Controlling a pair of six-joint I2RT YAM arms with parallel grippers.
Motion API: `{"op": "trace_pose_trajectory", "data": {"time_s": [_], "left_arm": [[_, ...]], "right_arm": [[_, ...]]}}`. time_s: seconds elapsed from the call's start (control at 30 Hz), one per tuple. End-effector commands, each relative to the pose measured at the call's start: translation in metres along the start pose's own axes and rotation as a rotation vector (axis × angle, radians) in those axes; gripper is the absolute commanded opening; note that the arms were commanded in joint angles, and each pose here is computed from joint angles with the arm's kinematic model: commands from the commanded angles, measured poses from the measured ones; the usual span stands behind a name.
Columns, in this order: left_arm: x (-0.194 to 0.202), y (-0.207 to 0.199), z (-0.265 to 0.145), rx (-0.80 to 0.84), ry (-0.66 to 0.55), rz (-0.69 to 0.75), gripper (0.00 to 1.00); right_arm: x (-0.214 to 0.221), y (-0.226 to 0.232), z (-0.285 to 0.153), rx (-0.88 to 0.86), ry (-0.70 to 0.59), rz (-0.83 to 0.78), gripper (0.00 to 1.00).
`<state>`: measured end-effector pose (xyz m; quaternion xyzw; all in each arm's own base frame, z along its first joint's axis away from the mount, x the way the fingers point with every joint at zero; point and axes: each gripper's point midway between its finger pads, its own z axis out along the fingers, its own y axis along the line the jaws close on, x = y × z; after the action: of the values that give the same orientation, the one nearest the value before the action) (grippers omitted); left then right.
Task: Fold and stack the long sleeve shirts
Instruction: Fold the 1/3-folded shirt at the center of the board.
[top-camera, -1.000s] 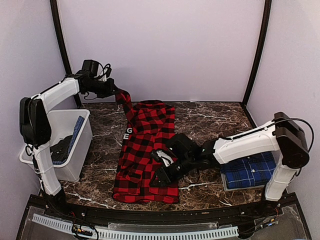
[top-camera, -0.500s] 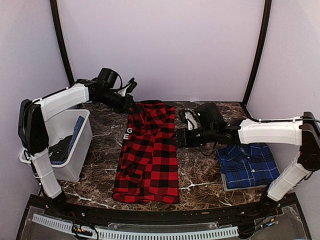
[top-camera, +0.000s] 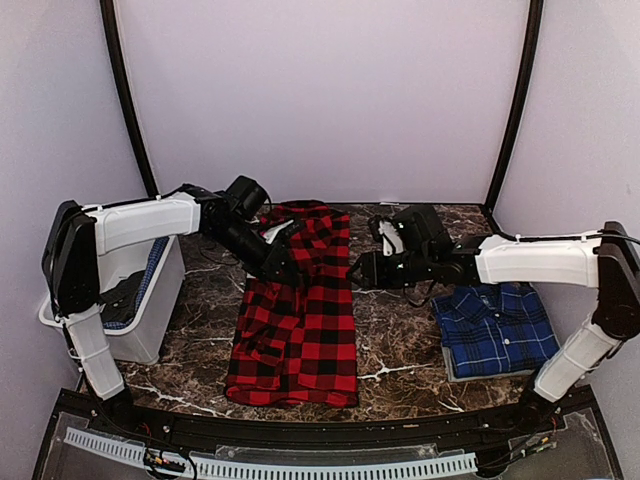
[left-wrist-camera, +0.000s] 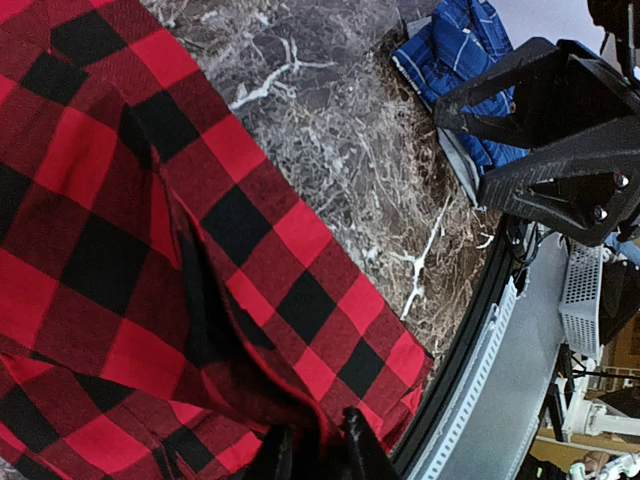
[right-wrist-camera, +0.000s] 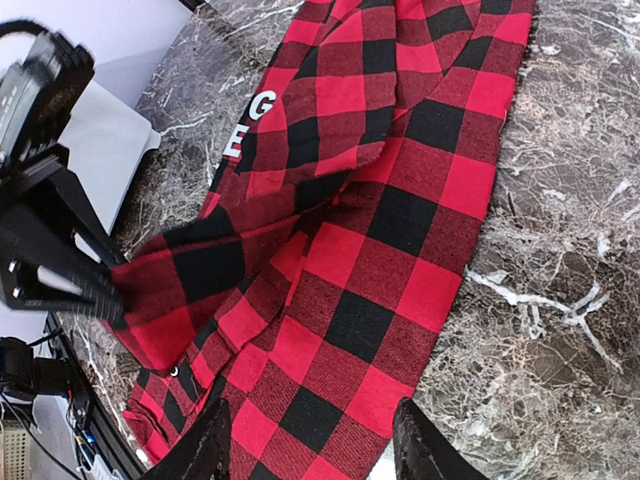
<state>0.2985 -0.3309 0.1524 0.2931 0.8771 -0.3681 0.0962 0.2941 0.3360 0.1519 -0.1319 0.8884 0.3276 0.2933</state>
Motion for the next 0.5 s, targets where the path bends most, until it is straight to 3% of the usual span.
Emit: {"op": "trace_pose_trajectory", "data": {"time_s": [0.0, 0.2, 0.47], "left_arm": [[0.016, -0.018, -0.005, 0.032, 0.026, 0.016, 0.26], [0.012, -0.026, -0.008, 0.050, -0.025, 0.011, 0.45], [0.004, 0.006, -0.006, -0.102, -0.089, -0.084, 0.45]], "right_arm": [[0.006, -0.008, 0.010, 0.009, 0.007, -0.001, 0.52], [0.014, -0.011, 0.017, 0.006, 0.038, -0.006, 0.52], [0.042, 0.004, 0.032, -0.060, 0.138, -0.036, 0.52]]}}
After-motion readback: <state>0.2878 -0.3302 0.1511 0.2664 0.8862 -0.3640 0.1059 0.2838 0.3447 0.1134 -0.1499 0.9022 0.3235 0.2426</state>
